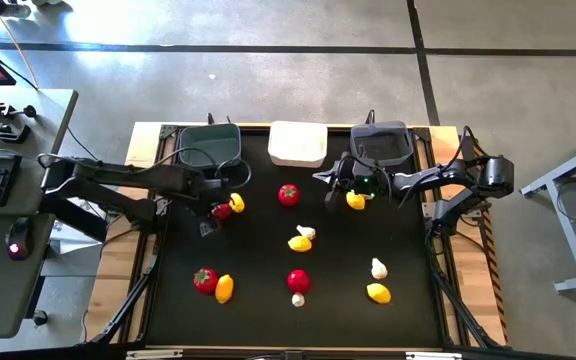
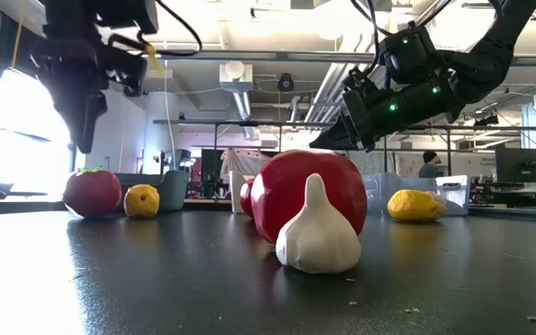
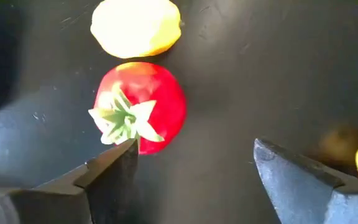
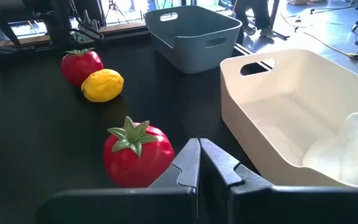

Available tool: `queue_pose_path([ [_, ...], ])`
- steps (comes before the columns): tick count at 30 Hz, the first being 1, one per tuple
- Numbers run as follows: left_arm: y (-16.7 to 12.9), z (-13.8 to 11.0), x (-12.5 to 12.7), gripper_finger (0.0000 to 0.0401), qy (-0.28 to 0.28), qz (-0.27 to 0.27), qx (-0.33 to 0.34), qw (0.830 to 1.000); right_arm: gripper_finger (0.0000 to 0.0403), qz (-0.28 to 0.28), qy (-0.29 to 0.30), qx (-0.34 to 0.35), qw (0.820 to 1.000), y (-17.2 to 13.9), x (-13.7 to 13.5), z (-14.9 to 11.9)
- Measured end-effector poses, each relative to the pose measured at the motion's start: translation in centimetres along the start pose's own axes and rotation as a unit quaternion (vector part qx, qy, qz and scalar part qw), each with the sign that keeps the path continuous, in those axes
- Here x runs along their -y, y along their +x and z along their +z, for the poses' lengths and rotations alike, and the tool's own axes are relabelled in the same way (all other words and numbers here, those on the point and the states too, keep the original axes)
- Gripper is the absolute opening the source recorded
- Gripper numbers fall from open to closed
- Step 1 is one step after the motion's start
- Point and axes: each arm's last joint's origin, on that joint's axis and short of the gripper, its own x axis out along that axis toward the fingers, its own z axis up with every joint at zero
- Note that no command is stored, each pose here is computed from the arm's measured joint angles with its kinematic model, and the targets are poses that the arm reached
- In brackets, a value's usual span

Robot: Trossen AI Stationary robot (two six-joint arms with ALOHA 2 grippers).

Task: Sort produce into baskets
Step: Put the top left red tomato into the gray bin

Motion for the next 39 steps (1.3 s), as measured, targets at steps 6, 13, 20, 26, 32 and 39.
queue_pose_path([
  [6,2.0,1.1,-0.6,0.0310,0.040,0.025,-0.047,0.998,0.0000,0.000,-0.004,-0.003,1.000,0.0,0.0,-0.1],
  [13,4.2,2.4,-1.7,0.0310,0.057,0.027,-0.082,0.995,0.0000,0.000,-0.008,-0.008,1.000,0.0,0.0,-0.1],
  [20,6.0,3.1,-2.1,0.0310,0.070,0.025,-0.113,0.991,0.0000,0.000,-0.008,-0.014,1.000,0.0,0.0,-0.3],
  [26,6.8,3.1,-2.2,0.0308,0.087,0.026,-0.135,0.987,0.0000,-0.001,-0.008,-0.019,1.000,0.0,0.0,-0.4],
  [32,6.7,2.8,-2.3,0.0271,0.096,0.026,-0.151,0.984,0.0000,-0.001,-0.008,-0.019,1.000,0.0,0.0,-0.4],
  [39,6.1,2.6,-2.7,0.0241,0.103,0.024,-0.156,0.982,0.0000,-0.001,-0.008,-0.019,1.000,0.0,0.0,-0.4],
])
